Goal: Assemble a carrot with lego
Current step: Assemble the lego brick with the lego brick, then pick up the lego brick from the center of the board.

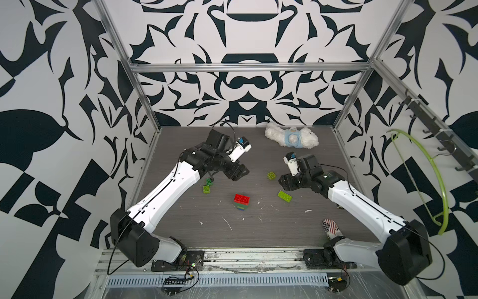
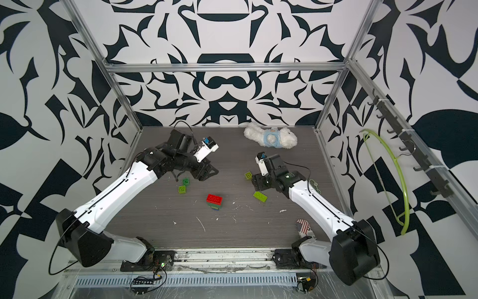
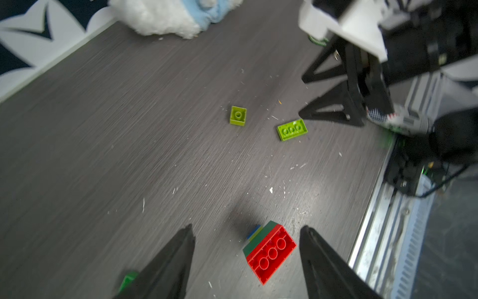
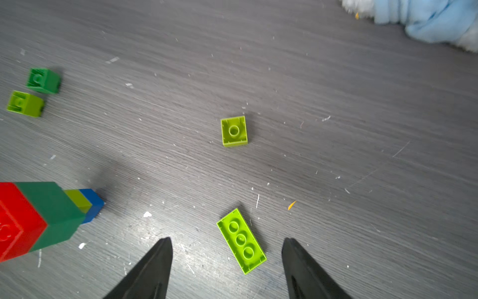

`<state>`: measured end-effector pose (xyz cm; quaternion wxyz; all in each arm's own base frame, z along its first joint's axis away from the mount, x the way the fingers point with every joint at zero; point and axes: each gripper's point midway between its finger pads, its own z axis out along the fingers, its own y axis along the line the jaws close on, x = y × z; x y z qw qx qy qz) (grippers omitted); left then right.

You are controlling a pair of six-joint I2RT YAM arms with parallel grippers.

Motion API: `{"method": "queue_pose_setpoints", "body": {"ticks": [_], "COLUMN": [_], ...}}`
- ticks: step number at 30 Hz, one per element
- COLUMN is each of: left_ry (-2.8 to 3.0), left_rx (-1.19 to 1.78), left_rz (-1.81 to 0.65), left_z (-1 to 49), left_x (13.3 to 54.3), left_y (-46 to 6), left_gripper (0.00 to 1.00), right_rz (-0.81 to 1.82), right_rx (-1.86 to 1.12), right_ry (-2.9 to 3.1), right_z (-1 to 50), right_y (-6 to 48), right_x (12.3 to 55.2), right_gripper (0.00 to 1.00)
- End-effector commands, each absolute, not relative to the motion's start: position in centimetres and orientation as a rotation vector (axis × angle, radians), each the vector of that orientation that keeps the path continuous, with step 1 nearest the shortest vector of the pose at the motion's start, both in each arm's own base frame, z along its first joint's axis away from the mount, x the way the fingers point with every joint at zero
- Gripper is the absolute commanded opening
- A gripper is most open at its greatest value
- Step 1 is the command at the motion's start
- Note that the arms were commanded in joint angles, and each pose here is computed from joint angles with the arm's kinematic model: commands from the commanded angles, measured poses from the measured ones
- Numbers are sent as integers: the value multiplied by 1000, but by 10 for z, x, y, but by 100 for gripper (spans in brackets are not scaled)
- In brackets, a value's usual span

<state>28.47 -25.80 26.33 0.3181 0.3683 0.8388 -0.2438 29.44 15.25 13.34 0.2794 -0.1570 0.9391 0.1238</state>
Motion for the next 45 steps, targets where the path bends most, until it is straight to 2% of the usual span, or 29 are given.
{"method": "queue_pose_setpoints", "body": {"ticks": [1, 4, 9, 13, 20, 30, 45], "left_ry": [2291, 2316, 2392, 2416, 2439, 2465, 2529], "left_rx": [651, 525, 263, 117, 167, 163, 173], "left_rz": [-740, -764, -743, -689, -660, -574, -580], "left_z": [267, 256, 237, 225, 219, 209, 189], "left_x": [289, 293, 302, 309, 314, 317, 320], "left_y": [-242, -230, -186, -161, -162, -152, -156], "left_gripper": [75, 79, 79, 80, 81, 83, 83], "right_rz": [306, 282, 171, 187, 214, 228, 232], "right_rx": [-453, -521, -541, -581, -632, -656, -658], "right_ry": [2512, 2491, 2544, 2546, 2600, 2660, 2673], "right_z": [139, 131, 119, 105, 79, 53, 48], "right_y": [155, 161, 155, 168, 194, 203, 202], "right_x": [301, 308, 322, 341, 384, 396, 394], "right_gripper": [73, 72, 72, 72, 72, 67, 46]}}
